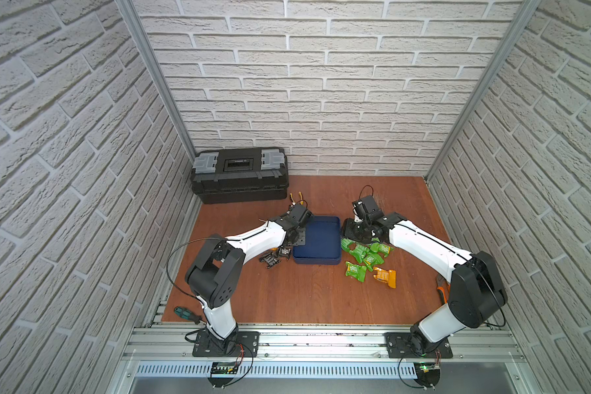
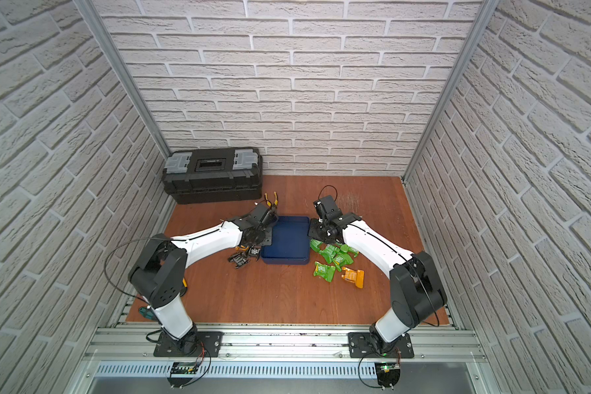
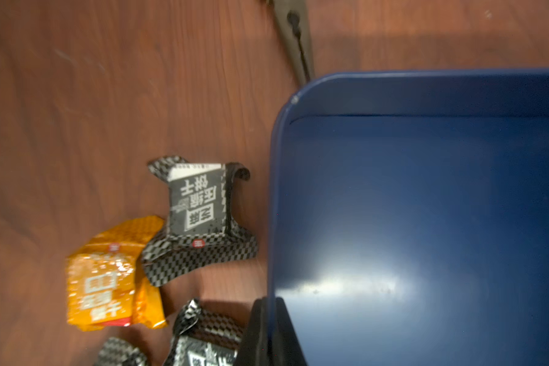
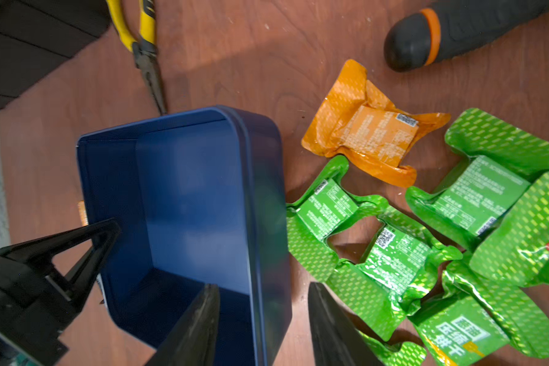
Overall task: Take the cookies out of the storage box
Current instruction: Adjust the storage box at the center of the board.
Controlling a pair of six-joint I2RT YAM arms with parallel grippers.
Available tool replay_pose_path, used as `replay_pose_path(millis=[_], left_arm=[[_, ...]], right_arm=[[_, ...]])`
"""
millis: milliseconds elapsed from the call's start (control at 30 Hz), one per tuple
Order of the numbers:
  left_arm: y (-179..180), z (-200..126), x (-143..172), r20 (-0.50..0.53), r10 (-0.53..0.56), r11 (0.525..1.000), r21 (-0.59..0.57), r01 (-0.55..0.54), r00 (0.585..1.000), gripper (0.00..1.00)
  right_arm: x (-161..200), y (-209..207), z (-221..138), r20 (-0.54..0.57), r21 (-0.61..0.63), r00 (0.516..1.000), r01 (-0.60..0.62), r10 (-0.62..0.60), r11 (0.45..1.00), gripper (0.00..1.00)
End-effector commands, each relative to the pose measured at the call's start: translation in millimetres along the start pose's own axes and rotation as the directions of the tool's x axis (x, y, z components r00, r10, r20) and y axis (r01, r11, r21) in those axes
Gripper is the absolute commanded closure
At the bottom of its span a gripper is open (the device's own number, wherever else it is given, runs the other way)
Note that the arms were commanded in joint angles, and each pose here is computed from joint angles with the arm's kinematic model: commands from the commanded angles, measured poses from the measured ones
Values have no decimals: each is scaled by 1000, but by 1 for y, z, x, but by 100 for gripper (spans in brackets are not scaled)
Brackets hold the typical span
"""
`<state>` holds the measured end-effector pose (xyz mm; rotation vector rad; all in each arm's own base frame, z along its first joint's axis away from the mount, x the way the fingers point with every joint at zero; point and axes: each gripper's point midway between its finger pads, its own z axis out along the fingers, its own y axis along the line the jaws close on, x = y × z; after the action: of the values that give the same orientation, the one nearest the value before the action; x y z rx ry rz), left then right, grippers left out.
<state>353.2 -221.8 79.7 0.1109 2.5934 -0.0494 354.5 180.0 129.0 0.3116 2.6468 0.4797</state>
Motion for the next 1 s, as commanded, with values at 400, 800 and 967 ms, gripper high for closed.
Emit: replay_pose_path(millis=[400,800,967], left_arm=[[0,-78,-40,479,21,994,-106,34,878,100],[-6,-45,20,14,-135,988,-72,136,991,100],[-9,-33,27,-69,-145,986,-88,139,987,100]], right_arm=[[2,4,-31,72,-55,997,6,-2,998,51],[-2,6,-43,97,-65,995,1,6,998,51],[-3,3,-45,106,-53,994,-5,10,999,51]])
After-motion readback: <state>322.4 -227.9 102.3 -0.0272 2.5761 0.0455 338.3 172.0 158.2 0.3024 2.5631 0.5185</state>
